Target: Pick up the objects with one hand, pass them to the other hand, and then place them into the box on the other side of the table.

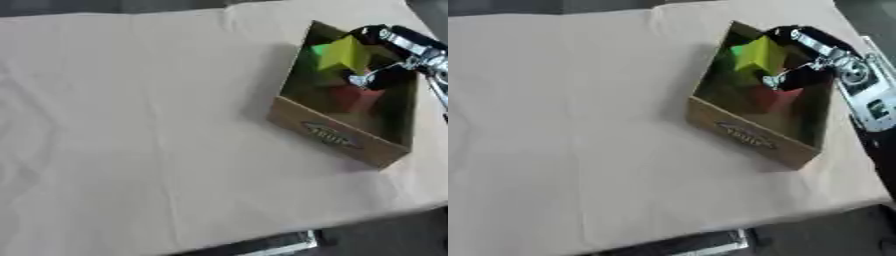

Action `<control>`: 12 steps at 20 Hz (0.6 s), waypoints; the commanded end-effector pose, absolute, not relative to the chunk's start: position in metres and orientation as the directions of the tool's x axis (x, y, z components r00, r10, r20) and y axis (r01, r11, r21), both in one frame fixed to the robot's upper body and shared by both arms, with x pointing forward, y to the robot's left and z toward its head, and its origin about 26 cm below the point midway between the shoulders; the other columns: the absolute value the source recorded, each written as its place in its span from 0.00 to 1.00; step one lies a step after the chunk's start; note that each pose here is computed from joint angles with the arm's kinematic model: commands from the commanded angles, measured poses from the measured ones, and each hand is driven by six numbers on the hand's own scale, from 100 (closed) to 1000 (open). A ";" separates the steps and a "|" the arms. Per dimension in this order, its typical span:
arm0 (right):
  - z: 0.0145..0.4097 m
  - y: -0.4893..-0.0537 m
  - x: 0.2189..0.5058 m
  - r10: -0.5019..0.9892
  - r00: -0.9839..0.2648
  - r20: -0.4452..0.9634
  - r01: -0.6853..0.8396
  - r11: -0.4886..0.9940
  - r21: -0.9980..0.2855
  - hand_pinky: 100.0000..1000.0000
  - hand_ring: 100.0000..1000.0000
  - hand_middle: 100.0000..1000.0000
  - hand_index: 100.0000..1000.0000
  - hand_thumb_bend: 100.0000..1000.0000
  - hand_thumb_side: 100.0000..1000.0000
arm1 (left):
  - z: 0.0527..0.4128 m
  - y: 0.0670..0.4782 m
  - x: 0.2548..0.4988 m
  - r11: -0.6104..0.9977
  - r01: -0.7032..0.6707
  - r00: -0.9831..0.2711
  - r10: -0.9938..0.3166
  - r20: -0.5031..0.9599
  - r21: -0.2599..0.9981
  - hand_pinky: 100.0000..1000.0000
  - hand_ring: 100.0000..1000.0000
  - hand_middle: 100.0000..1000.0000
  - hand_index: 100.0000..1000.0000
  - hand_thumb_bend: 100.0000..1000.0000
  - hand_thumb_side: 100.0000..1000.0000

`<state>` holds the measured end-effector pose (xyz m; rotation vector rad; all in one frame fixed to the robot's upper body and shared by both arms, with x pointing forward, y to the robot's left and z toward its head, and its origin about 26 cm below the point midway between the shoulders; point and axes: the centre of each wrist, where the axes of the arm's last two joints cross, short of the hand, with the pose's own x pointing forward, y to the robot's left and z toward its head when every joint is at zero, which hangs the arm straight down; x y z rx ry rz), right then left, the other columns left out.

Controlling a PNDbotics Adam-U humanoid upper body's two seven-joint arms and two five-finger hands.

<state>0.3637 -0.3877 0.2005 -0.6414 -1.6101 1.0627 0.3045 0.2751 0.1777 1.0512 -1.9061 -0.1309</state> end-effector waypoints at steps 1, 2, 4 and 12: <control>0.224 -0.395 0.358 0.844 -0.307 0.439 -0.038 0.451 -0.892 1.00 0.84 0.82 0.91 0.00 0.15 | 0.185 0.278 0.304 0.619 -0.626 -0.214 -0.721 0.659 0.474 0.67 0.59 0.44 0.75 0.44 0.28; 0.227 -0.394 0.358 0.844 -0.308 0.439 -0.025 0.454 -0.891 1.00 0.84 0.82 0.91 0.00 0.16 | 0.185 0.278 0.304 0.619 -0.625 -0.213 -0.721 0.659 0.476 0.67 0.59 0.44 0.75 0.44 0.28; 0.230 -0.394 0.357 0.848 -0.309 0.431 -0.010 0.450 -0.893 1.00 0.85 0.84 0.92 0.00 0.18 | 0.185 0.278 0.304 0.619 -0.623 -0.212 -0.722 0.659 0.478 0.67 0.59 0.44 0.75 0.44 0.28; 0.229 -0.398 0.354 0.854 -0.323 0.408 -0.026 0.423 -0.906 1.00 0.84 0.86 0.92 0.14 0.19 | 0.184 0.279 0.304 0.613 -0.625 -0.205 -0.727 0.656 0.484 0.68 0.59 0.44 0.75 0.45 0.28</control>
